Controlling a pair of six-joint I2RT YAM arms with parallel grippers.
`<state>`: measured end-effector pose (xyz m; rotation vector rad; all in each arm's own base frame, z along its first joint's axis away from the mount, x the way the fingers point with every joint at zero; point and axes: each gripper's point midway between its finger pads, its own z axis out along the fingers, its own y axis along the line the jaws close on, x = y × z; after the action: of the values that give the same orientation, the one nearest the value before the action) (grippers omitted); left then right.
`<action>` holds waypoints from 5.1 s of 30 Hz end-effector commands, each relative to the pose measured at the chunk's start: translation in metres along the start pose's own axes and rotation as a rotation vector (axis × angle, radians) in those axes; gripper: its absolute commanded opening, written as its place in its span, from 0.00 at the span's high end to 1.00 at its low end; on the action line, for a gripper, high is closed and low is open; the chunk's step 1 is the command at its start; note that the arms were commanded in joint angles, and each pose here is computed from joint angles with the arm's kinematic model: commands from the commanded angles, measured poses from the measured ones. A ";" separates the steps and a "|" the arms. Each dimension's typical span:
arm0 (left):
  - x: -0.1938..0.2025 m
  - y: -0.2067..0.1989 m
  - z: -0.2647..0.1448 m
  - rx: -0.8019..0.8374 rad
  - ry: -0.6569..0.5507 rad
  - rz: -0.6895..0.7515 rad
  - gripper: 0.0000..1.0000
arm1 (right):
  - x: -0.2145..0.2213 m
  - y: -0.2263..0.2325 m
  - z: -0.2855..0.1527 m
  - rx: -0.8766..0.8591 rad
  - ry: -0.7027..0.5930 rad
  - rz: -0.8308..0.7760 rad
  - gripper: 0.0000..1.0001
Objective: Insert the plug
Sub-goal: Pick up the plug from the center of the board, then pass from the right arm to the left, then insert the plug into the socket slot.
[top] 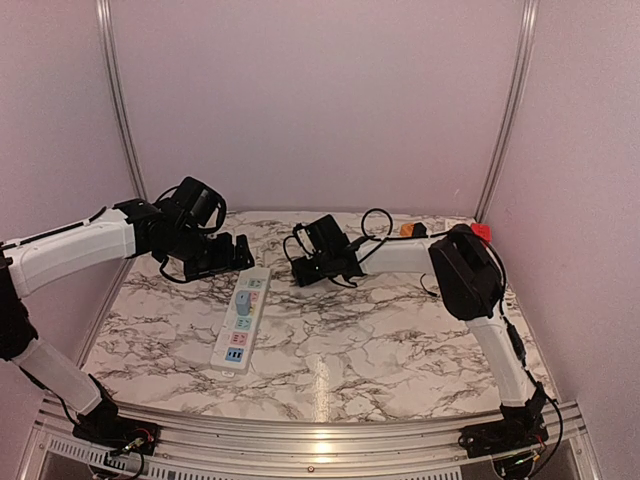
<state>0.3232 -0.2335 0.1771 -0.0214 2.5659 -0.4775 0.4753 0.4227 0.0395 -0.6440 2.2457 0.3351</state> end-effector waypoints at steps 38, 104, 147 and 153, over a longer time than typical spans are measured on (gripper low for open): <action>-0.002 -0.005 0.002 0.033 0.000 -0.009 0.01 | 0.005 0.014 -0.010 -0.058 -0.063 -0.049 0.79; 0.045 -0.173 0.008 0.695 0.292 0.123 0.46 | 0.017 0.101 -0.261 -0.423 -0.691 -0.462 0.84; -0.017 -0.086 0.025 0.219 0.068 0.227 1.00 | 0.032 0.051 -0.248 -0.184 -0.568 -0.319 0.13; -0.051 -0.045 0.034 0.015 -0.025 0.252 1.00 | 0.036 0.043 -0.258 -0.166 -0.561 -0.291 0.02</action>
<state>0.3575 -0.3151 0.1984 0.3235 2.4962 -0.6420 0.2763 0.3461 0.1814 -0.8823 1.5588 0.4955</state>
